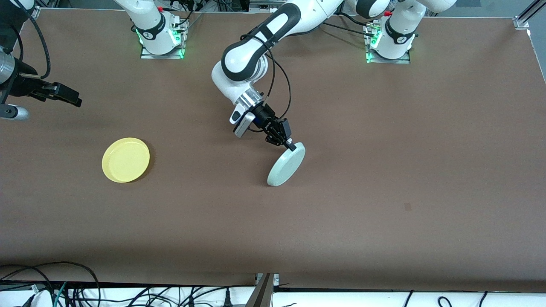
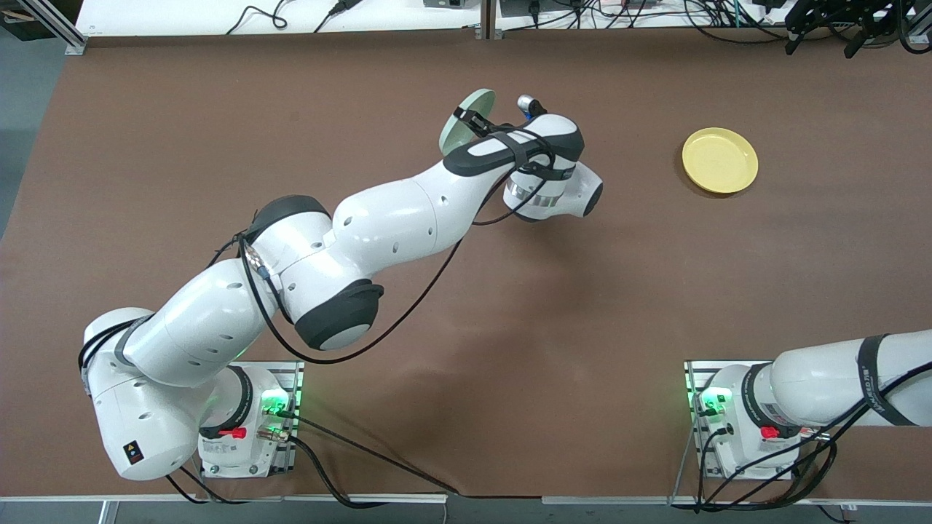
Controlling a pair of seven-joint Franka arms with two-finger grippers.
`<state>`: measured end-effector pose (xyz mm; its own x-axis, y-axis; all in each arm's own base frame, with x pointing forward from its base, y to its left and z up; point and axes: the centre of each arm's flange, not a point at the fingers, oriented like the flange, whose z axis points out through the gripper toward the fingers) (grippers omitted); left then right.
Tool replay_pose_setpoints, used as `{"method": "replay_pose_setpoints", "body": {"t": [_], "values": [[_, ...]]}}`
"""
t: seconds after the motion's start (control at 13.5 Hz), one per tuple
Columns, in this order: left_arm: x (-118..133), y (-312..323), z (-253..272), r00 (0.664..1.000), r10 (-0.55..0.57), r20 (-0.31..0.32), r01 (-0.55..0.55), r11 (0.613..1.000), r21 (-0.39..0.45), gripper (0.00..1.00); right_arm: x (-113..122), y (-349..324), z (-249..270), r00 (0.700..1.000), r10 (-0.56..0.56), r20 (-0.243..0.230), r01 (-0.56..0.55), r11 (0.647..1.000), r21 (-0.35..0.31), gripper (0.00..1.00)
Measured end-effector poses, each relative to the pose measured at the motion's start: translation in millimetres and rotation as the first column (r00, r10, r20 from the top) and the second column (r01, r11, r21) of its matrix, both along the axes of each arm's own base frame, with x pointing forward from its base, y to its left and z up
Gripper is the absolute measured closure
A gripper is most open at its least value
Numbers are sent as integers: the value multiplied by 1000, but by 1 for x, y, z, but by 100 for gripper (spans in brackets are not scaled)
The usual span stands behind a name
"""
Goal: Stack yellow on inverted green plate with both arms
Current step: 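Carry the green plate with the left gripper toward the table middle, then flip the green plate upside down and lower it with the left gripper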
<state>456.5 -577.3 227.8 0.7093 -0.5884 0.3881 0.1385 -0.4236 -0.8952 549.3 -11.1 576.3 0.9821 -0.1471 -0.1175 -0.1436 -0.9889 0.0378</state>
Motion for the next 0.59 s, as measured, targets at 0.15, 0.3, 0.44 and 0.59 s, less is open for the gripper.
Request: {"method": "replay_pose_setpoints", "body": {"t": [0.15, 0.3, 0.44, 0.59], "values": [[-2, 0, -17, 1000, -19, 5, 19, 999, 33, 97, 0, 0, 0, 1000, 0, 0, 0, 1000, 0, 0], [-4, 2, -35, 1000, -27, 2, 27, 998, 60, 97, 0, 0, 0, 1000, 0, 0, 0, 1000, 0, 0], [-6, 1, -39, 999, -33, 4, 32, 997, 69, 96, 0, 0, 0, 1000, 0, 0, 0, 1000, 0, 0], [-10, -2, -39, 999, -40, 3, 40, 997, 70, 92, 0, 0, 0, 1000, 0, 0, 0, 1000, 0, 0]]}}
